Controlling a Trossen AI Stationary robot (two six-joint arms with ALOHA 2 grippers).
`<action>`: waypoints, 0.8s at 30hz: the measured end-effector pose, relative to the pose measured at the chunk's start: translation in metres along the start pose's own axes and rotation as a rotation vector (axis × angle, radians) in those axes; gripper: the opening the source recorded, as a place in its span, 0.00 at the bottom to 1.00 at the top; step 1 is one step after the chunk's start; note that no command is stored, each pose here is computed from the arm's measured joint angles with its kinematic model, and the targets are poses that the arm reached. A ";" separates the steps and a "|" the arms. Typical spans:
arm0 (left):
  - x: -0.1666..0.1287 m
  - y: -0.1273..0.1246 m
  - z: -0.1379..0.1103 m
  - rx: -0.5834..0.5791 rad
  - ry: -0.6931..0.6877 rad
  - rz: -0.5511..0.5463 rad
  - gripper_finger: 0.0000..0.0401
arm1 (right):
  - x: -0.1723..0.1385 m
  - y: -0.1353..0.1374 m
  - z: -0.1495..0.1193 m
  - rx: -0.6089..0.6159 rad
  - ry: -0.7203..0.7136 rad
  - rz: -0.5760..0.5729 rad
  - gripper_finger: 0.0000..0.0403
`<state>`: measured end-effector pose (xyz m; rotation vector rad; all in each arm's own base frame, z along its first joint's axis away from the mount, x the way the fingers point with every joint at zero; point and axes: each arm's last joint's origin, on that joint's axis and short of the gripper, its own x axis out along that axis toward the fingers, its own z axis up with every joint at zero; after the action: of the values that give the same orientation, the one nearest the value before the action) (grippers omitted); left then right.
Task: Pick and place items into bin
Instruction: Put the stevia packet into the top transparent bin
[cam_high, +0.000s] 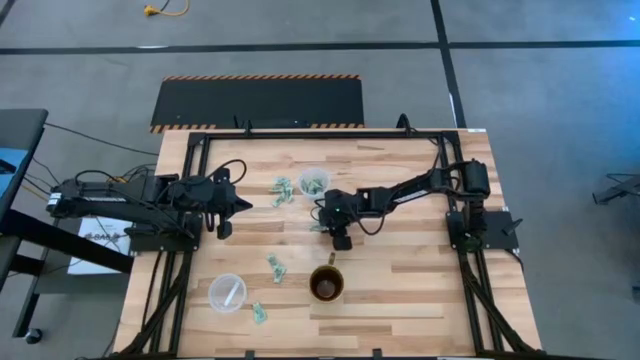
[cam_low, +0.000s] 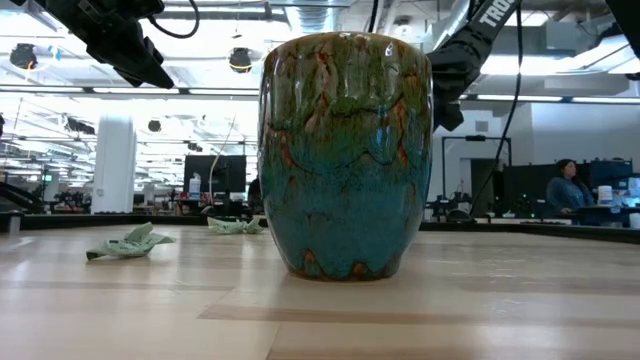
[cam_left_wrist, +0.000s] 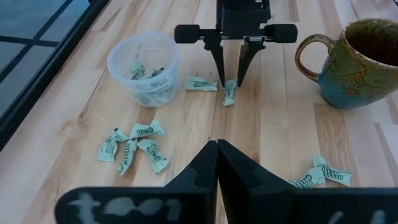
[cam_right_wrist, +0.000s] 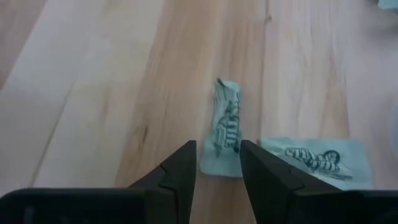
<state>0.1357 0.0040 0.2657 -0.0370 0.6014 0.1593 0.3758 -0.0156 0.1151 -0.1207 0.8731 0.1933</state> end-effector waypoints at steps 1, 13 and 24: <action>0.000 0.000 0.000 0.000 0.000 0.000 0.00 | 0.000 0.000 0.001 -0.002 -0.006 0.000 0.29; 0.000 0.000 0.000 0.000 0.000 0.000 0.00 | 0.000 0.002 0.003 0.009 -0.025 0.001 0.17; 0.000 0.000 0.000 0.000 0.000 0.000 0.00 | 0.000 0.002 0.002 0.030 -0.009 -0.024 0.01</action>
<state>0.1357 0.0040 0.2657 -0.0373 0.6013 0.1594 0.3770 -0.0134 0.1163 -0.1029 0.8648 0.1580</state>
